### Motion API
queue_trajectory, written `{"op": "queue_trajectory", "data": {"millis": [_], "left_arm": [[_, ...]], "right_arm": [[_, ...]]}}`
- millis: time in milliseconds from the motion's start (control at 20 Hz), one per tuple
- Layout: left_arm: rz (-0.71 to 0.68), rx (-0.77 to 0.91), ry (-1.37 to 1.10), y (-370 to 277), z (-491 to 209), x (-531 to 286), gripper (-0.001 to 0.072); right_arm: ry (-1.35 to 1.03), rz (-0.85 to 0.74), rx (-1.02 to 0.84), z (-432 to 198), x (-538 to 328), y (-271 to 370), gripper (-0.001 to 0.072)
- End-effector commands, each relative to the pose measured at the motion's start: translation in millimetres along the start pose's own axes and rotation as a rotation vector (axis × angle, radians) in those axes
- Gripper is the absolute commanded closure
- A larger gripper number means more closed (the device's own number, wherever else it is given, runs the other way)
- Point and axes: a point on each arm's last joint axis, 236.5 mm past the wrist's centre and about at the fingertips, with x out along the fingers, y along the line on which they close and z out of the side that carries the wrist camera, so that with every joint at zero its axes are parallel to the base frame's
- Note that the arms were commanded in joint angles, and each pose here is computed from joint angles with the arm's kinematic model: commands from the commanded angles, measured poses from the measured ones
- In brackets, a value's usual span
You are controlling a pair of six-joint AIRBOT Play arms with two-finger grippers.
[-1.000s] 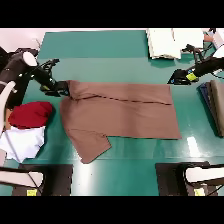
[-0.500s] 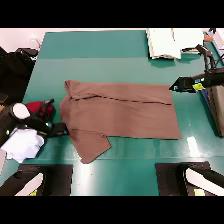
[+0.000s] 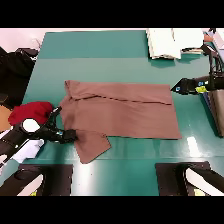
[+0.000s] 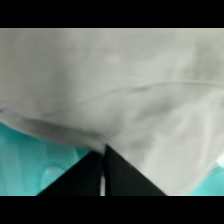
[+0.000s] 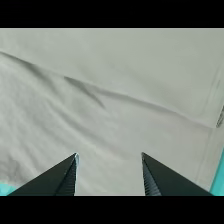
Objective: Fold the shirts.
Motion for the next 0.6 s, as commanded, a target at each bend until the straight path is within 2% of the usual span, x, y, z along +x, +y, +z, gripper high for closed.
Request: {"op": "queue_trajectory", "data": {"millis": [0,150,300,350,400,550], "left_arm": [[-0.007,0.040,0.002,-12.1,3.5,-7.9,0.0686],[0.031,0.112,0.001,-16.8,13.6,-26.1,0.0686],[0.023,0.148,-0.036,-28.1,27.4,-38.3,0.0686],[0.021,0.155,-0.051,-30.8,32.0,-41.0,0.0686],[0.019,0.159,-0.058,-32.2,34.0,-42.2,0.0686],[0.020,0.174,-0.066,-32.1,36.0,-42.2,0.0686]], "right_arm": [[0.074,-0.010,0.041,-19.8,-6.7,-11.9,0.0260],[0.211,-0.113,0.153,-68.6,-15.4,-61.6,0.0260],[0.292,-0.163,0.365,-139.6,-4.8,-105.7,0.0257],[0.312,-0.161,0.454,-165.2,2.6,-115.7,0.0225],[0.330,-0.149,0.534,-186.6,10.2,-121.6,0.0112],[0.405,-0.091,0.702,-234.9,32.9,-122.0,0.0117]]}}
